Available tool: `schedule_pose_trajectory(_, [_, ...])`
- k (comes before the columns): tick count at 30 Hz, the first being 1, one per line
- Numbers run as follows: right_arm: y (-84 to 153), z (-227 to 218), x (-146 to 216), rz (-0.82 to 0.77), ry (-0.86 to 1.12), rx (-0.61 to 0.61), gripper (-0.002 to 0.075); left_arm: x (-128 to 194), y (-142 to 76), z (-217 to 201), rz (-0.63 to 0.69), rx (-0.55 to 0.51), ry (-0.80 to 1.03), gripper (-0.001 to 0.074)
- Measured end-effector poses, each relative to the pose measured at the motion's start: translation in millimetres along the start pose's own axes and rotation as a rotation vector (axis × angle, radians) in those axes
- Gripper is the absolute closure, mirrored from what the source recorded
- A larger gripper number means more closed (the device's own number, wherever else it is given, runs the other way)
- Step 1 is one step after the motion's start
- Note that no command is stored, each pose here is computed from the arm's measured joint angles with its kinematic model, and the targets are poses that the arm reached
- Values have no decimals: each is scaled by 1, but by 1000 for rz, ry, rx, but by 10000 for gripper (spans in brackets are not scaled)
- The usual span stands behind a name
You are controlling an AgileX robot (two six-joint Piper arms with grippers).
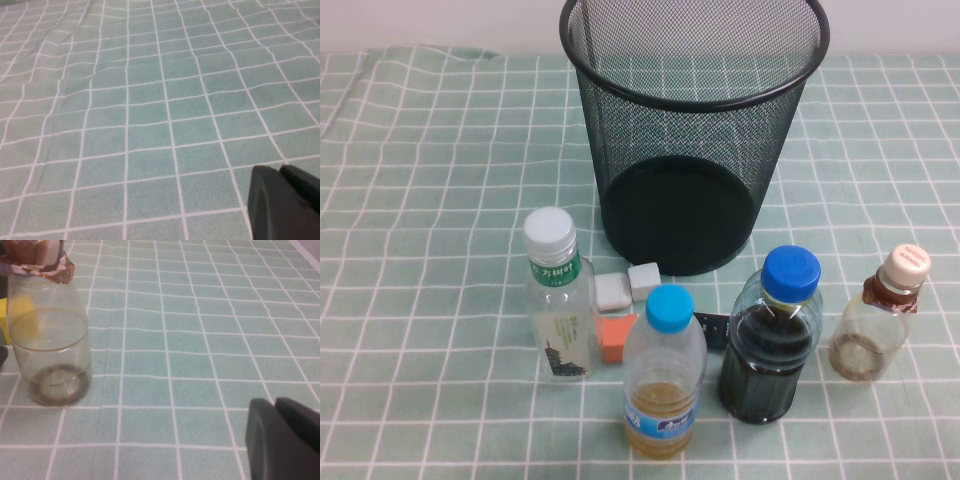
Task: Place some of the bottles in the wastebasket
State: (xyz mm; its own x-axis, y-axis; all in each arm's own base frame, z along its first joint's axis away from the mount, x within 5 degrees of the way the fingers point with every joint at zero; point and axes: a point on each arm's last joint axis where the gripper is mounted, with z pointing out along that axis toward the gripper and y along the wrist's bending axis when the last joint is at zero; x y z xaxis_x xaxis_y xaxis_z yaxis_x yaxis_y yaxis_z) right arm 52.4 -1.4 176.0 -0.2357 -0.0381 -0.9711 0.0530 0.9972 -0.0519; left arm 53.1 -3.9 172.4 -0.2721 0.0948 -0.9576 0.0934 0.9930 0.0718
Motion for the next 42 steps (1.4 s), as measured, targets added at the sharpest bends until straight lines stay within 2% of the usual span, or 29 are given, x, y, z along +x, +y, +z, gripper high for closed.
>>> schedule_pose_trajectory(20, [0,0,0,0,0,0,733,0,0,0,8,-3,-2,740])
schedule_pose_trajectory(24, [0,0,0,0,0,0,733,-2,-1,0,-34,10,-21,740])
schedule_pose_trajectory(30, [0,0,0,0,0,0,733,-4,-4,0,-157,48,-45,740])
schedule_pose_trajectory(34, [0,0,0,0,0,0,733,-13,-7,-1,-490,114,-127,740])
schedule_pose_trajectory(36, [0,0,0,0,0,0,733,-20,-5,-2,-601,122,-199,740])
schedule_pose_trajectory(42, [0,0,0,0,0,0,733,-31,2,-5,-663,94,-338,740])
